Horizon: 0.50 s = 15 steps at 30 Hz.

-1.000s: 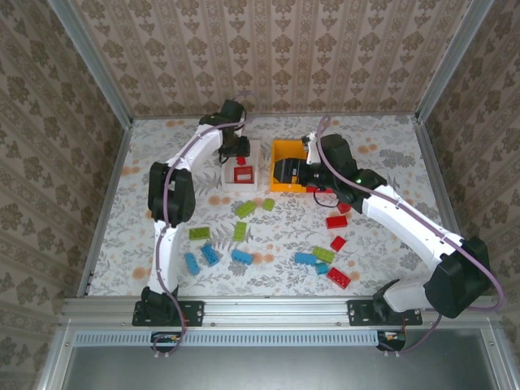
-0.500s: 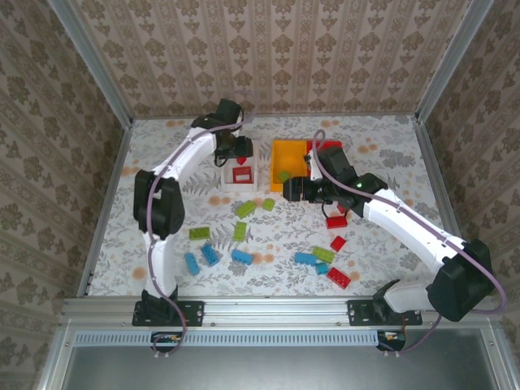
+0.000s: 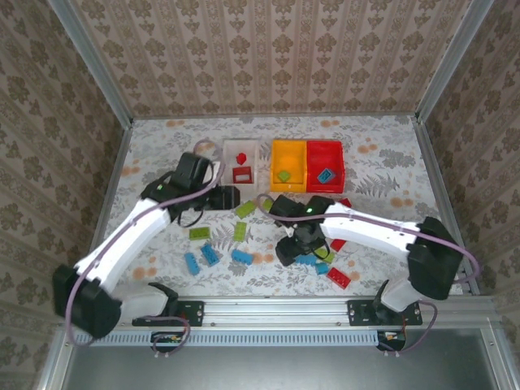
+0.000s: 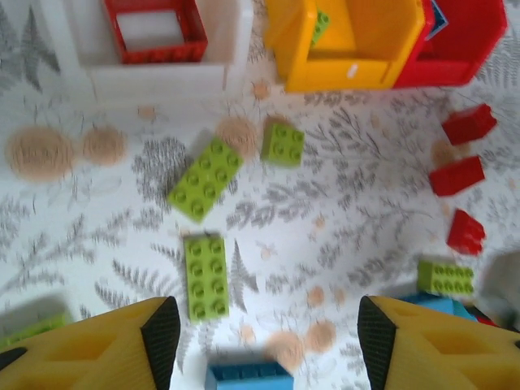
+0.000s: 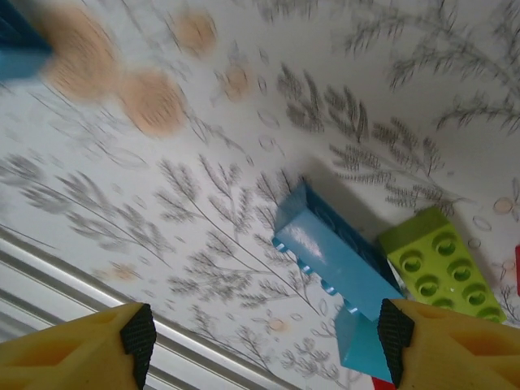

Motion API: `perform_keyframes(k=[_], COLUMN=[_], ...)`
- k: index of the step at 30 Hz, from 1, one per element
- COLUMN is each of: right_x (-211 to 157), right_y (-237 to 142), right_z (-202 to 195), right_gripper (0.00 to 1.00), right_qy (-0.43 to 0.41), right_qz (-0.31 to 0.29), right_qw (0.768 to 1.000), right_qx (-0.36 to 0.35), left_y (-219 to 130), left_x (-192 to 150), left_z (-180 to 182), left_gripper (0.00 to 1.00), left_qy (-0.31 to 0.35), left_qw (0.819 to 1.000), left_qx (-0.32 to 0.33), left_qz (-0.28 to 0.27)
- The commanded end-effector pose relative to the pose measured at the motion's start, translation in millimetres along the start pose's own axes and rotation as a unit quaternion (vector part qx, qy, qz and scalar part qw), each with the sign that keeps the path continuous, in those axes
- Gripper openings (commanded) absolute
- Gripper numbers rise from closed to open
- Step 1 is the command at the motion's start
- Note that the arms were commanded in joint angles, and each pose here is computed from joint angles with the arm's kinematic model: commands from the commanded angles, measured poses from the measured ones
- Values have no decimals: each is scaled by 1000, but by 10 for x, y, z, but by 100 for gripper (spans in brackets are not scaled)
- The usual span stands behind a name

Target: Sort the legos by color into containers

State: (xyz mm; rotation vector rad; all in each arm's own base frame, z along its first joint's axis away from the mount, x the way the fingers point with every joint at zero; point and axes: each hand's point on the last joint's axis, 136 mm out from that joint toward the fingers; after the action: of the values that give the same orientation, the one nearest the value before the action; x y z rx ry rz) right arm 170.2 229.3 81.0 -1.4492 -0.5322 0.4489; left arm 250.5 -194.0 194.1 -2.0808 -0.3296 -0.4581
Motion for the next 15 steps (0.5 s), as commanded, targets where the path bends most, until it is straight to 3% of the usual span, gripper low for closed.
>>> perform_keyframes(k=[1, 7, 15], right_x=[-99, 10, -25], right_y=[4, 157, 391], right_z=[-113, -165, -188], right_gripper=[76, 77, 71], right_qy=[-43, -83, -111], right_qz=[50, 73, 113], right_qw=[997, 991, 984], right_qx=[-50, -77, -85], left_y=[-235, -389, -459], left_x=[-248, -698, -974], left_z=[47, -131, -25], left_gripper=[64, 66, 66], left_qy=[-42, -77, -118], left_qw=[999, 987, 982], left_qx=[-28, -131, -141], left_qz=[0, 41, 51])
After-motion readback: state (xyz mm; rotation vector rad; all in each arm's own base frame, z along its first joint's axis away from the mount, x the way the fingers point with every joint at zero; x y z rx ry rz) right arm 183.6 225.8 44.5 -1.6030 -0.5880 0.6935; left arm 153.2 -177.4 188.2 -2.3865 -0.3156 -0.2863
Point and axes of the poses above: each hand's point on the last joint's axis, 136 mm out from that joint toward the fingers, its own y axis out along the fingers, its own z axis along the line the jaws close on, x = y × z, and after that the axes turned 6 degrees about -y, right-handed
